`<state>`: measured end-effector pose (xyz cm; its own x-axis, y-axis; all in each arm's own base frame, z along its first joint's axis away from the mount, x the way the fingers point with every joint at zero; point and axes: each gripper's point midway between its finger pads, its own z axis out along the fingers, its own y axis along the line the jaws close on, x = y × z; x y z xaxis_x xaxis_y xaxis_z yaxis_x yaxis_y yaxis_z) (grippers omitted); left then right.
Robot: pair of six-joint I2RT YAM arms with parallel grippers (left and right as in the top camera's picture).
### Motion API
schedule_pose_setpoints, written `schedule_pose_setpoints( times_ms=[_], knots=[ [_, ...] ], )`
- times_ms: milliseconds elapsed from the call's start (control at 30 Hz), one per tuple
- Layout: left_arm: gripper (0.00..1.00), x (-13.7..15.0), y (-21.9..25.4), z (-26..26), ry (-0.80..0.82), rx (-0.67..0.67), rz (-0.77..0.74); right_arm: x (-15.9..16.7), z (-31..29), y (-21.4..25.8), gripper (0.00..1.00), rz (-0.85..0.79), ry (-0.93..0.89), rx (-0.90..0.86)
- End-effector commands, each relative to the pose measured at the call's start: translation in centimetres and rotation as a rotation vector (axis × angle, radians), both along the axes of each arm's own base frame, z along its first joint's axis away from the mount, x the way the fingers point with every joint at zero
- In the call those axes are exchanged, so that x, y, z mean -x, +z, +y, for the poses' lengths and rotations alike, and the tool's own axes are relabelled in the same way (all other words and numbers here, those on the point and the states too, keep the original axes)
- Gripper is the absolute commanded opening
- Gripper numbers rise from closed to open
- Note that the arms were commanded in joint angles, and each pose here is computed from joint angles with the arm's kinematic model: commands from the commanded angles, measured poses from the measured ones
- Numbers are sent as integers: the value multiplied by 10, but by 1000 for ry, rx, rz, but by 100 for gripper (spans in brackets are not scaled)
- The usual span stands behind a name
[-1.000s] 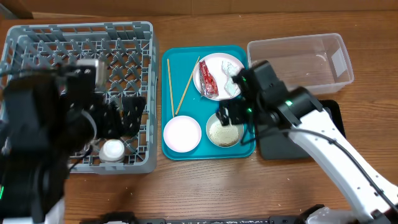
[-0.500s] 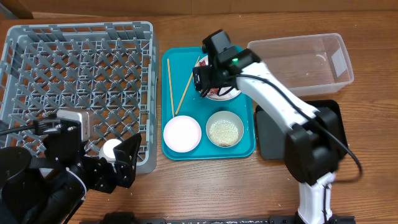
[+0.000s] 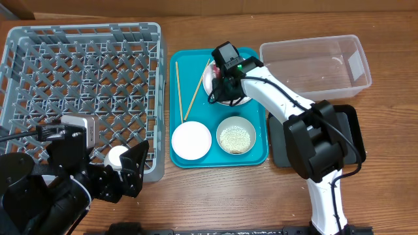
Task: Sort waste into correct bins and load items into the dishwasher
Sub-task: 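Grasp the red snack wrapper on the white plate with the right gripper, then drop the red wrapper into the clear plastic bin, then grasp the tissue on the white plate with the right gripper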
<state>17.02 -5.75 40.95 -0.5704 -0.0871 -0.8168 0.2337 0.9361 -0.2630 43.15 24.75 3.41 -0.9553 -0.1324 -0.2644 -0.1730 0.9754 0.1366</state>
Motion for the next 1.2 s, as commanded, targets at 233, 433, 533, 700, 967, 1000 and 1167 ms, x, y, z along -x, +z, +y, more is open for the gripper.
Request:
schedule_pose_setpoints(
  times_ms=[233,433,533,700,967,1000,1167],
  knots=[
    [100,1,3,-3,-25,-8,-15,-15,-108,155,4,-228,-279,-16],
    [100,1,3,-3,-25,-9,-15,-15,-174,131,4,-150,-413,31],
    [100,1,3,-3,-25,-9,-14,-14,-185,115,17,-124,-430,35],
    [100,2,3,-3,-25,-8,-13,-22,-169,131,64,-168,-350,-13],
    [100,2,3,-3,-25,-9,-12,-12,-62,151,64,-233,-55,-127],
    [100,2,3,-3,-25,-9,-12,-10,-52,148,66,-254,-32,-95],
    [100,2,3,-3,-25,-8,-12,-22,-42,120,68,-343,-50,121]
  ],
)
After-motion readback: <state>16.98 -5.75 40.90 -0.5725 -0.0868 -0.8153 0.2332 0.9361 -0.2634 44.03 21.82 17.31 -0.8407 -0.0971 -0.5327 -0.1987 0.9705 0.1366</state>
